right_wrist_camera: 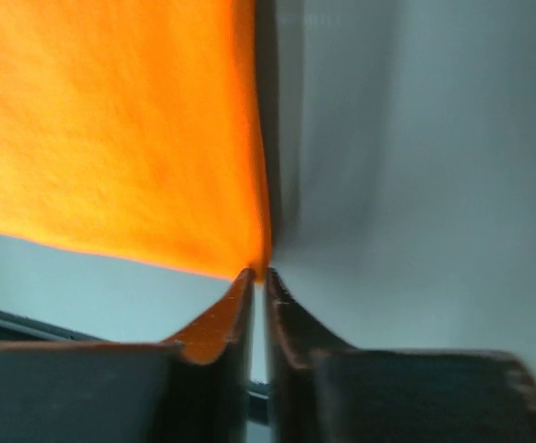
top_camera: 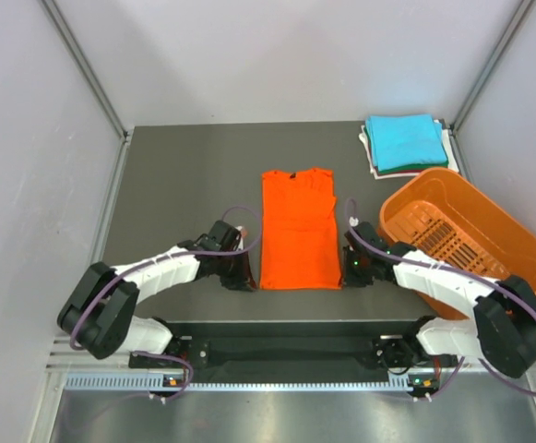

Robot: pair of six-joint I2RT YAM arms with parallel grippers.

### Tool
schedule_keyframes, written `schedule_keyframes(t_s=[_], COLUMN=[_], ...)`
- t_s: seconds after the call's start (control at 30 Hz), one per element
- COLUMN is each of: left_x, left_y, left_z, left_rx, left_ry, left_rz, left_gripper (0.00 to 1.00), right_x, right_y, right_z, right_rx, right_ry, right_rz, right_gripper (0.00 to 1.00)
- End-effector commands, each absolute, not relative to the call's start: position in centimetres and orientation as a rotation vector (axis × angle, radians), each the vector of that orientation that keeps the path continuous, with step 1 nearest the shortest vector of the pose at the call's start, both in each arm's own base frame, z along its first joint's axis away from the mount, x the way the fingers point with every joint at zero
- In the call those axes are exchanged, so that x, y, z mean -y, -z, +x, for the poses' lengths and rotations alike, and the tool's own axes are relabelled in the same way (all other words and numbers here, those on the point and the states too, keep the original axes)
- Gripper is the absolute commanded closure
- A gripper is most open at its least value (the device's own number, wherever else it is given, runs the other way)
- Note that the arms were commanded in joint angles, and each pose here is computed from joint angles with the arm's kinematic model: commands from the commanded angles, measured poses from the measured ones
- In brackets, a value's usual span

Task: Fold and stack the t-shirts
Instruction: Fold the tshirt

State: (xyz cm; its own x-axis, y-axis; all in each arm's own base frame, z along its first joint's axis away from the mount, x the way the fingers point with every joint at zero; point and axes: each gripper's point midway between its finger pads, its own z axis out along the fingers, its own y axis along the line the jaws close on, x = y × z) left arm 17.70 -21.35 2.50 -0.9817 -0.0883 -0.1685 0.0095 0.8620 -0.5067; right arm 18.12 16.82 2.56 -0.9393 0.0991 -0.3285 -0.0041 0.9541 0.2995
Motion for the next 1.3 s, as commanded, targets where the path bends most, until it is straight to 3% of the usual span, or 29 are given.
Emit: schedule_keyframes(t_s=[0.0, 0.03, 0.13, 0.47, 0.83, 1.27], left_x=[21.7, 21.7, 22.0, 23.8, 22.9, 21.6], left_y=[-4.0, -4.1, -5.0, -5.0, -1.3, 0.2], left_z=[17.7, 17.7, 18.3, 18.6, 18.1, 17.9], left_rx=[-2.786, -2.777, -2.712, -2.633, -2.735, -2.793], left_ry=[0.833, 0.834, 0.876, 1.036, 0.933, 0.795], left_rz=[-0.109, -0.116, -0.122, -0.107, -0.163, -0.206], left_gripper=[0.73, 0.69, 0.63, 0.5, 0.54, 0.69], right_x=[-16.5, -16.2, -15.6, -16.8, -16.2, -17.0], right_y=[-2.8, -3.2, -3.8, -4.0, -2.5, -1.9], right_z=[17.2, 17.4, 17.3, 17.8, 17.1, 17.5], right_rx=[-2.739, -2.708, -2.674, -2.656, -2.675, -2.666], right_ry=[-0.429, -0.417, -0.416, -0.488, -0.471, -0.514], right_rz=[0.09, 0.101, 0.142, 0.2, 0.282, 0.308], right_gripper=[0.9, 0.78, 0.69, 0.66, 0.65, 0.62])
